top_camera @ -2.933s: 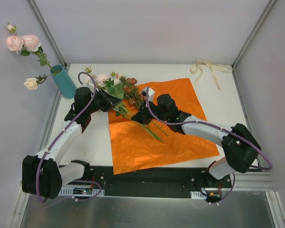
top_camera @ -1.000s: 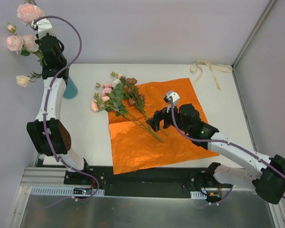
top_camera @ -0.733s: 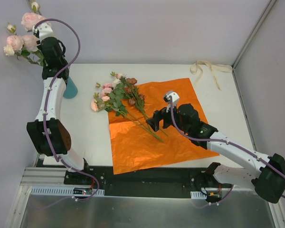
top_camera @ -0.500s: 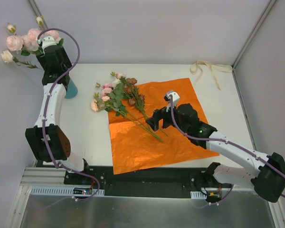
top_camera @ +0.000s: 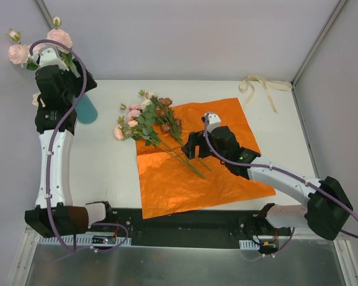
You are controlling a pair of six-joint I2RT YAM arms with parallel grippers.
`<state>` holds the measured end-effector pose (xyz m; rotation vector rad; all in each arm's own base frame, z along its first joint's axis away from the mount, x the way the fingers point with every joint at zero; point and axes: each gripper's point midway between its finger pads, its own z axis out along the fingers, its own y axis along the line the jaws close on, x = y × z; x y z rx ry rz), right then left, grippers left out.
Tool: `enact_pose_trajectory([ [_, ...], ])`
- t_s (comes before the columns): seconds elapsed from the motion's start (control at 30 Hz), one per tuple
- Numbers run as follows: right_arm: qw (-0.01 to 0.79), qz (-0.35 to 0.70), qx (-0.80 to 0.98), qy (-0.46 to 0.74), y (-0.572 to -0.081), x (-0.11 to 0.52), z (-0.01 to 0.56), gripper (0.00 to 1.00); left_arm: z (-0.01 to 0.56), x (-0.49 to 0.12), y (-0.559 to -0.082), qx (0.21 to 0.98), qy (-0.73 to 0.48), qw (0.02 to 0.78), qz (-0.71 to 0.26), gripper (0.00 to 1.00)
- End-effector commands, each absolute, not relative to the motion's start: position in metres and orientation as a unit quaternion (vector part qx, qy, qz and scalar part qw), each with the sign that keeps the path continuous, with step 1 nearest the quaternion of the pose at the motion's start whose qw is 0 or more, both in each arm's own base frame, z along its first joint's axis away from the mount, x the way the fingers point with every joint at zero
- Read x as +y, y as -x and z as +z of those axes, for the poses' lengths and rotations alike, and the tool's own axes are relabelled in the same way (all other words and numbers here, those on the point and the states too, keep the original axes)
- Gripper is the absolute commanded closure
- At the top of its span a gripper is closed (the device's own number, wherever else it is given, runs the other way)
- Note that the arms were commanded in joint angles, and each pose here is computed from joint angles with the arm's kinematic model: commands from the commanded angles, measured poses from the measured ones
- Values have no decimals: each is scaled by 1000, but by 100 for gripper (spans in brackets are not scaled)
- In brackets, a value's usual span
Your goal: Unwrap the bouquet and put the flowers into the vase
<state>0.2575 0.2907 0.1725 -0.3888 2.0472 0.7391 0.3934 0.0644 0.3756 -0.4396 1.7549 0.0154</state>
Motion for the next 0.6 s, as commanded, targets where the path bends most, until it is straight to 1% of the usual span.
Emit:
enact_pose_trajectory([
  [0.0,432,308,842,98,-278,299,171,19,381,8,-371,767,160,604,-147,1],
  [0.17,392,299,868,59,-294,308,141,42,357,-41,-351,778,163,544,-269,1],
  [0.23,372,299,876,70,-294,315,127,47,342,-59,-345,788,160,510,-306,1],
  [0.3,341,321,878,101,-284,330,118,50,326,-74,-338,798,152,482,-327,1],
  [0.4,327,317,878,145,-275,342,106,53,297,-87,-328,815,146,449,-337,1],
  [0.57,318,305,871,216,-268,357,93,53,249,-93,-317,839,160,400,-333,1],
])
